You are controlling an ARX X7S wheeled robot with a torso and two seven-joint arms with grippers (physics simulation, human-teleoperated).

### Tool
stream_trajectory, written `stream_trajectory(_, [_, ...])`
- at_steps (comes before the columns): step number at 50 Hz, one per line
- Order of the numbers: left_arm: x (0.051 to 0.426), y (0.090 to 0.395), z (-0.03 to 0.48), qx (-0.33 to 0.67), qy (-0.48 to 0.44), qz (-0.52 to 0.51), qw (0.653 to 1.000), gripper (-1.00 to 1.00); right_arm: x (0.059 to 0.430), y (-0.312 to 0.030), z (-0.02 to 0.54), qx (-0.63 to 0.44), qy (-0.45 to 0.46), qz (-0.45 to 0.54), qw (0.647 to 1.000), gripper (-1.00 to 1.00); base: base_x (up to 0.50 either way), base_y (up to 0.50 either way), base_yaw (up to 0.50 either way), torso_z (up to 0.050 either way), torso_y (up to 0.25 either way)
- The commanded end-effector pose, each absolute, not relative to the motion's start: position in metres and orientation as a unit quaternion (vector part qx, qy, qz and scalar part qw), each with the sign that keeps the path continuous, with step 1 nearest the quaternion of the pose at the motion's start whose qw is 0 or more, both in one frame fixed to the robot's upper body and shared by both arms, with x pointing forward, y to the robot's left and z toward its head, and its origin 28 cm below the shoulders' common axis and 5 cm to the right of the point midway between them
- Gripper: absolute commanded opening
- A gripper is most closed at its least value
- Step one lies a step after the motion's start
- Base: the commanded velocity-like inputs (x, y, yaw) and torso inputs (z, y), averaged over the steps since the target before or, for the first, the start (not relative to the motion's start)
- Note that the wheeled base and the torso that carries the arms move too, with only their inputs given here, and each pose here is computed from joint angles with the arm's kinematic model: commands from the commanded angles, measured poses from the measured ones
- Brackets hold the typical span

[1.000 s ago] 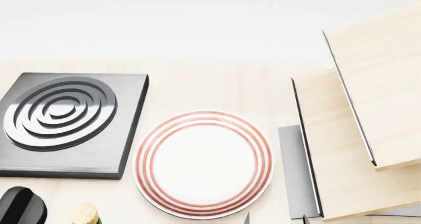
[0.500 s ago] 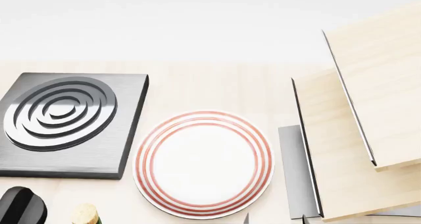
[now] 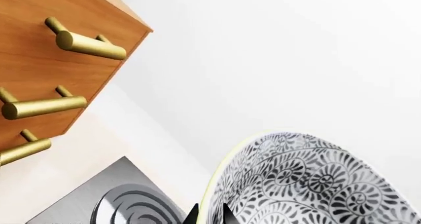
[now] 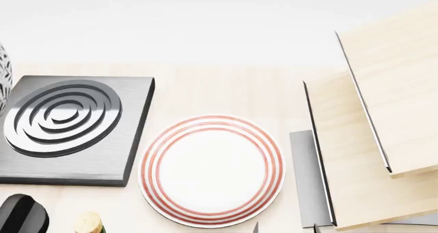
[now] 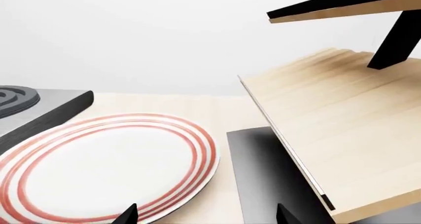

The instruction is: Pick up the akita bowl and put it on the plate.

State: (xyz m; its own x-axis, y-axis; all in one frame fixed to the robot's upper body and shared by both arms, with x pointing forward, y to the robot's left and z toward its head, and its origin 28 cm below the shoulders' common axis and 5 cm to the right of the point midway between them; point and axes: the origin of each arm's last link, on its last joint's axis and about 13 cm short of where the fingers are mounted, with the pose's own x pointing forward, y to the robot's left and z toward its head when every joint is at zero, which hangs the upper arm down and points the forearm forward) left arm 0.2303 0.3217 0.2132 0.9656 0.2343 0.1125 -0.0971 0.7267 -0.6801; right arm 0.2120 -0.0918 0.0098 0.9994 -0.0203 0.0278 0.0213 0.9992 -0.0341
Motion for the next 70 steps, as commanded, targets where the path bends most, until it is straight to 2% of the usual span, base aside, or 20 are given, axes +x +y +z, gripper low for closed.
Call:
stream_trajectory(1, [0.238,0.313,0.217,-0.352,-0.092,0.076,0.928,-1.0,0.212,-0.092,0.009,-0.017,-0.013,-0.01,1.0,1.0,0.0,0.0,0.0,0.0,0.0])
stream_trajectory(33, [0.266,0.287,0.217,-0.312,-0.055,0.047,0.947,-1.0,0.212,-0.091,0.008,-0.017,-0.011,-0.006,1.0,1.0,0.0,0.0,0.0,0.0,0.0])
stream_trajectory(44, [0.285,0.271,0.215,-0.287,-0.025,0.031,0.957,-1.0,0.213,-0.091,0.006,-0.015,-0.009,-0.007,1.0,1.0,0.0,0.0,0.0,0.0,0.001])
stream_trajectory(70, [0.324,0.259,0.207,-0.265,0.032,0.041,0.963,-1.0,0.211,-0.091,0.005,-0.011,-0.004,0.001,1.0,1.0,0.0,0.0,0.0,0.0,0.0])
